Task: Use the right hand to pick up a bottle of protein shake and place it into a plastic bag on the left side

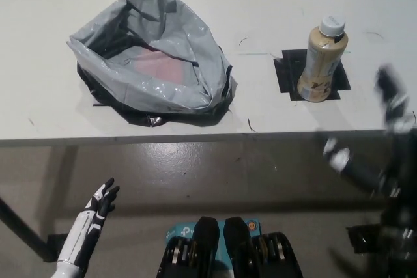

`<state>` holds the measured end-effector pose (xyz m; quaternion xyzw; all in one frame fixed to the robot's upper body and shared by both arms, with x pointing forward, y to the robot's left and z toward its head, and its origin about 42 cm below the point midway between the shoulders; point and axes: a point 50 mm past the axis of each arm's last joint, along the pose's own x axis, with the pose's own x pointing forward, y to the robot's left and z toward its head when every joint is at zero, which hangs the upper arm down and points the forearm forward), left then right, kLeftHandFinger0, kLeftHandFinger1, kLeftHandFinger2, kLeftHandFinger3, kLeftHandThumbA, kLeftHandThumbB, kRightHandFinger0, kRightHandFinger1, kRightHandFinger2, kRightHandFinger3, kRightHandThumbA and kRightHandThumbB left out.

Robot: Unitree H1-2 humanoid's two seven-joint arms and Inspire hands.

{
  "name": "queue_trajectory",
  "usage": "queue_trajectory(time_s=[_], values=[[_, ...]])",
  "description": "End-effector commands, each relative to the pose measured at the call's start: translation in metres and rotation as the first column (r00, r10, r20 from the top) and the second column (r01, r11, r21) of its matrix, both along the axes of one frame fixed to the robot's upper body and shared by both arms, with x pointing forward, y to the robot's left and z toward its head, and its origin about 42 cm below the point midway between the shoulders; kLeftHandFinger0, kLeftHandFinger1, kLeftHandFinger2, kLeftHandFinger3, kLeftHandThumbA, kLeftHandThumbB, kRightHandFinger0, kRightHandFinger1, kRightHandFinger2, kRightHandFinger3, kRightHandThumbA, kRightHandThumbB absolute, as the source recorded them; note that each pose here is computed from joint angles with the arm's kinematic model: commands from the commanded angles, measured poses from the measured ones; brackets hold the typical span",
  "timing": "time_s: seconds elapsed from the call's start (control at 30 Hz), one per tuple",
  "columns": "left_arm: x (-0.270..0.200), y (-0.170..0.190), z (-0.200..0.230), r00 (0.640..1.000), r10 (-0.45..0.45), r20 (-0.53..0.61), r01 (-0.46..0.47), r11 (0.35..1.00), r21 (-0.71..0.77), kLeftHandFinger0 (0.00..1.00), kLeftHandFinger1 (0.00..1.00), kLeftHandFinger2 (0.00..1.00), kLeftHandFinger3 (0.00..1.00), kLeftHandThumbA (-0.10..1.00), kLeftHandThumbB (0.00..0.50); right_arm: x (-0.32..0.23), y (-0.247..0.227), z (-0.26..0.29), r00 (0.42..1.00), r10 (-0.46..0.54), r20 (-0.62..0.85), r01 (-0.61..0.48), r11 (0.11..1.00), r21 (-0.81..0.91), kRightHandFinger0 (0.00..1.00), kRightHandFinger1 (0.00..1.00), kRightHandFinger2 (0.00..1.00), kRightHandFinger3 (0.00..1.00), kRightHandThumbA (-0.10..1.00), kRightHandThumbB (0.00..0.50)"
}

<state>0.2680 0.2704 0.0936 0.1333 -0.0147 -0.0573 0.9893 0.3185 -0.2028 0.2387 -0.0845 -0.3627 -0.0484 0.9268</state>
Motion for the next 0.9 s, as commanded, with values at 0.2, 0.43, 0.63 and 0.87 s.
queue_trajectory(time_s=[0.2, 0.43, 0.63, 0.87], values=[[-0.003, 0.002, 0.009, 0.998, -0.022, 0.065, 0.021, 1.000, 0.022, 1.00, 1.00, 1.00, 1.00, 1.00, 0.239, 0.055, 0.005, 0.039, 0.996, -0.087, -0.033, 0.089, 0.994, 0.059, 1.00, 1.00, 1.00, 1.00, 0.92, 0.287], [-0.006, 0.001, 0.008, 0.998, -0.032, 0.062, 0.031, 0.999, 0.012, 1.00, 1.00, 1.00, 1.00, 1.00, 0.231, 0.090, 0.002, 0.037, 0.992, -0.065, -0.105, 0.073, 0.995, 0.074, 1.00, 1.00, 1.00, 1.00, 0.97, 0.315], [-0.007, -0.002, 0.003, 0.997, -0.032, 0.064, 0.031, 0.999, 0.015, 1.00, 1.00, 1.00, 1.00, 1.00, 0.246, 0.131, -0.005, 0.044, 0.975, -0.104, -0.197, 0.107, 0.994, 0.006, 1.00, 1.00, 1.00, 1.00, 0.98, 0.301], [-0.004, -0.003, 0.005, 0.997, -0.041, 0.067, 0.040, 0.999, 0.016, 1.00, 1.00, 1.00, 1.00, 1.00, 0.242, 0.173, -0.022, 0.049, 0.954, -0.140, -0.266, 0.154, 0.988, 0.031, 1.00, 1.00, 1.00, 1.00, 1.00, 0.359]])
